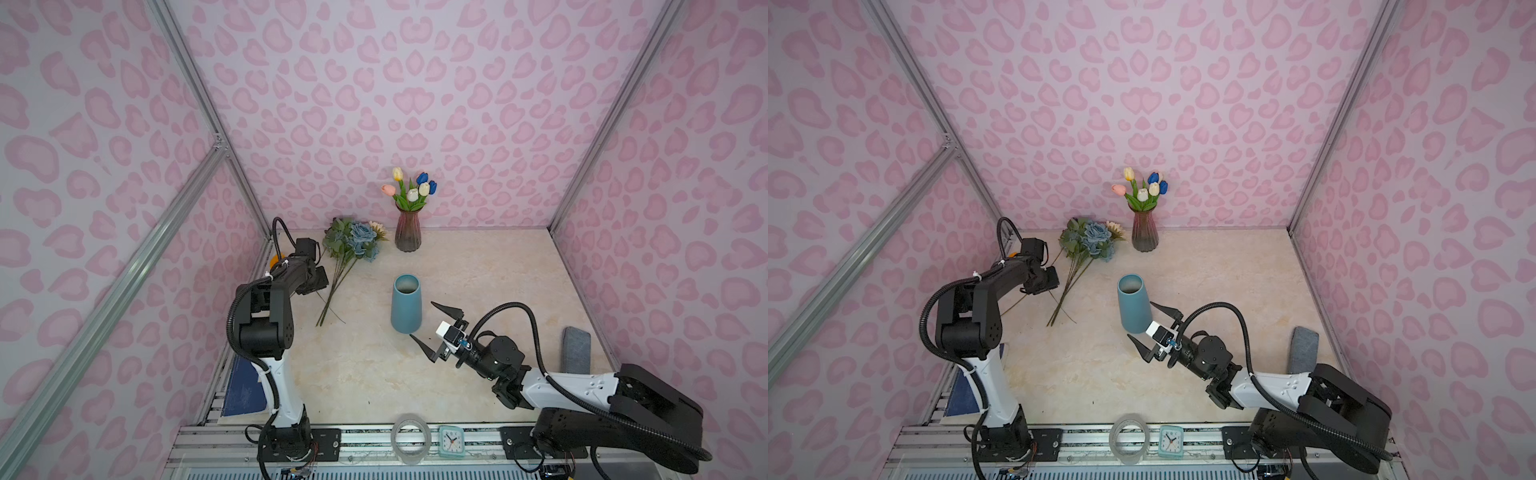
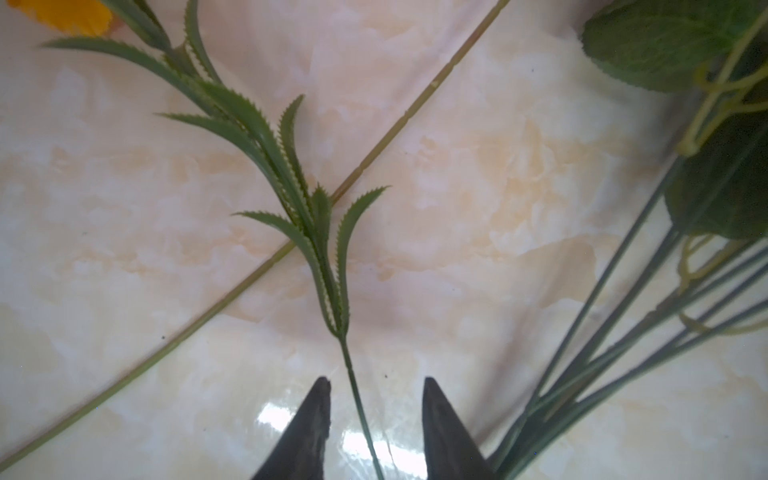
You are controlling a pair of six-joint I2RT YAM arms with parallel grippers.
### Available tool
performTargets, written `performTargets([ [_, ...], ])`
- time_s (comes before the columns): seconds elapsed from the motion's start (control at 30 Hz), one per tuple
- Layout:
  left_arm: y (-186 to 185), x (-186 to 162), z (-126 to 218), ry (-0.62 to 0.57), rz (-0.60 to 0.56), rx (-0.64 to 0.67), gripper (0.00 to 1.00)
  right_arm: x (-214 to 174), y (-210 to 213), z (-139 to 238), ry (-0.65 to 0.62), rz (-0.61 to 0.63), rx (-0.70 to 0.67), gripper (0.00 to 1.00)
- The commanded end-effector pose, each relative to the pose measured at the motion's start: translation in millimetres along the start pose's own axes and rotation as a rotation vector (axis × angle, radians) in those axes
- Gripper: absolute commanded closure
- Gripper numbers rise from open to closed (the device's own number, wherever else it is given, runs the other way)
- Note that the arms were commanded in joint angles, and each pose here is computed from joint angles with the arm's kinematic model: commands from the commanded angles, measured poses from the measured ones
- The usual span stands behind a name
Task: Arrange the flowers into the vase
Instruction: 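Close the left gripper on the orange carnation stem while the right holds the vase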
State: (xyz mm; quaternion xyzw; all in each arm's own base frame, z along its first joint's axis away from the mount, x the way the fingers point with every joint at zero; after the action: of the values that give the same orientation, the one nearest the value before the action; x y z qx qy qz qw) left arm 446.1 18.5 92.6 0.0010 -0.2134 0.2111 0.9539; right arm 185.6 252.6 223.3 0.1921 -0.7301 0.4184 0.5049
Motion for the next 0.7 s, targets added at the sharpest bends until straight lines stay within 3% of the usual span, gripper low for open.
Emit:
performTargets([
  [0.0, 0.2, -2.7, -2.9, 0.040, 0.001, 0.007, 0.63, 11.7, -10.4, 3.1, -0.061, 0.033, -0.100, 0.06],
  [0.27, -0.5, -4.1, -8.5, 0.074, -0.001, 0.011, 0.77, 10.7, -19.5, 12.4, -0.051, 0.070, -0.184, 0.06],
  [0.37, -1.7, -5.1, -10.6, 0.087, -0.005, 0.007, 0.88, 10.5, -19.4, 12.6, -0.049, 0.072, -0.185, 0.06],
  [0.67, 2.5, -7.9, -8.5, 0.088, -0.008, 0.032, 0.96, 5.0, -18.6, 10.2, -0.027, 0.071, -0.188, 0.06],
])
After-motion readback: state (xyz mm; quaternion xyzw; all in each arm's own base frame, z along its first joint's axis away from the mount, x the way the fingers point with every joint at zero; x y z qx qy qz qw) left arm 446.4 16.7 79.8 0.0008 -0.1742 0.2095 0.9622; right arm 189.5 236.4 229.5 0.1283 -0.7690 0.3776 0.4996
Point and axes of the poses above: each gripper's point midway between its finger pads, its own z axis back along the fingers, its own y axis along the line the jaws close on, x = y × z, the point moved 6 cm from there along z, back along the fingers, and after that the axes turned 4 degrees about z, right-handed, at the moved point
